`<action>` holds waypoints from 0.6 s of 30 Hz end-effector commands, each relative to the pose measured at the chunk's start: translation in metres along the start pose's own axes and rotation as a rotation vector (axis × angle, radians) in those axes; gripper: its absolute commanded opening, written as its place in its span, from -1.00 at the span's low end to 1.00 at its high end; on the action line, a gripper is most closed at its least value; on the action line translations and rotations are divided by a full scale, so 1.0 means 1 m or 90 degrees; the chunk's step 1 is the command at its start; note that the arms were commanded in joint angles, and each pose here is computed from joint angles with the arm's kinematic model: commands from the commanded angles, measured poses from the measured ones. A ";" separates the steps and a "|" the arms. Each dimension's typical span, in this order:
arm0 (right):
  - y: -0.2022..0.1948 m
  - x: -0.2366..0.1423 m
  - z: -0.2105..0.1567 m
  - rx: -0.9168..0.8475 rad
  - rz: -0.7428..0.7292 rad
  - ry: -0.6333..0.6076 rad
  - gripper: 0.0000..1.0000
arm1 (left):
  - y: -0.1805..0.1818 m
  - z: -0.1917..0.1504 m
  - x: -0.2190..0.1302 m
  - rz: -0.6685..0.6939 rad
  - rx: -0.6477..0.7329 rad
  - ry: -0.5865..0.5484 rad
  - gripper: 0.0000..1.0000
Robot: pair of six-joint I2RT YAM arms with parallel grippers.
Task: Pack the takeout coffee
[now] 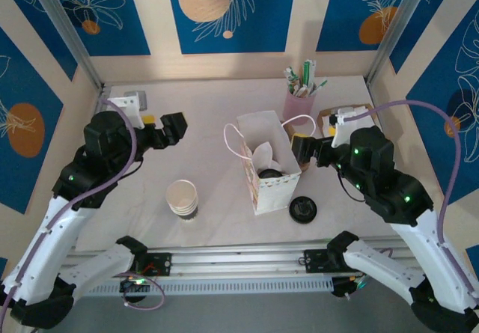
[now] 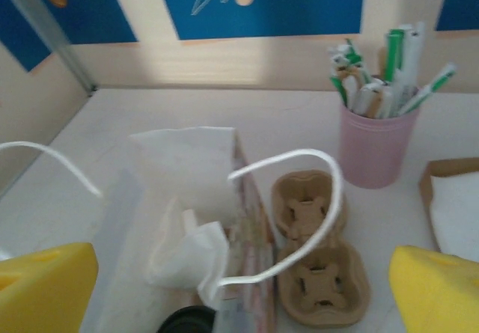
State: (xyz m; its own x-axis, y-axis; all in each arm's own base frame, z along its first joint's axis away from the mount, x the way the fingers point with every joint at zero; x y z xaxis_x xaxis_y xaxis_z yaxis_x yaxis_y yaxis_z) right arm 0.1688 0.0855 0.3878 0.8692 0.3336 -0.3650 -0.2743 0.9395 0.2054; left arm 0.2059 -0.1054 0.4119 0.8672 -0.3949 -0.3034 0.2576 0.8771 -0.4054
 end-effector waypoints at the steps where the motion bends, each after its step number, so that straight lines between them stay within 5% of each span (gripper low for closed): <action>1: -0.016 0.013 -0.007 -0.003 -0.038 -0.030 0.98 | 0.029 -0.013 0.009 0.122 0.026 0.009 1.00; 9: -0.074 0.037 -0.033 0.105 -0.097 -0.057 0.98 | 0.083 -0.036 0.040 0.253 0.011 0.026 1.00; 18: -0.124 0.055 -0.067 0.171 -0.170 -0.106 0.99 | 0.131 -0.059 0.048 0.331 0.043 -0.039 1.00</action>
State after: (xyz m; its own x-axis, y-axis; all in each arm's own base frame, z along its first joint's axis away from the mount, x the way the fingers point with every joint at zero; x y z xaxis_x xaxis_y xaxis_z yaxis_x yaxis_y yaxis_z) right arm 0.2176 -0.0060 0.2769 0.9243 0.0239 -0.3809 0.1092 0.9398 0.3239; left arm 0.2511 -0.0367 0.2873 0.8685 0.0601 -0.4921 -0.1657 0.9707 -0.1739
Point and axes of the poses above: each hand's point on the last joint's axis, 136 mm out from that joint toward the fingers, its own x axis out along the fingers, its own y axis along the line the jaws close on, z = x × y, the point moved 7 cm from there along -x, back along the fingers, and after that the axes turned 1 degree about x, right-handed, at the moved point
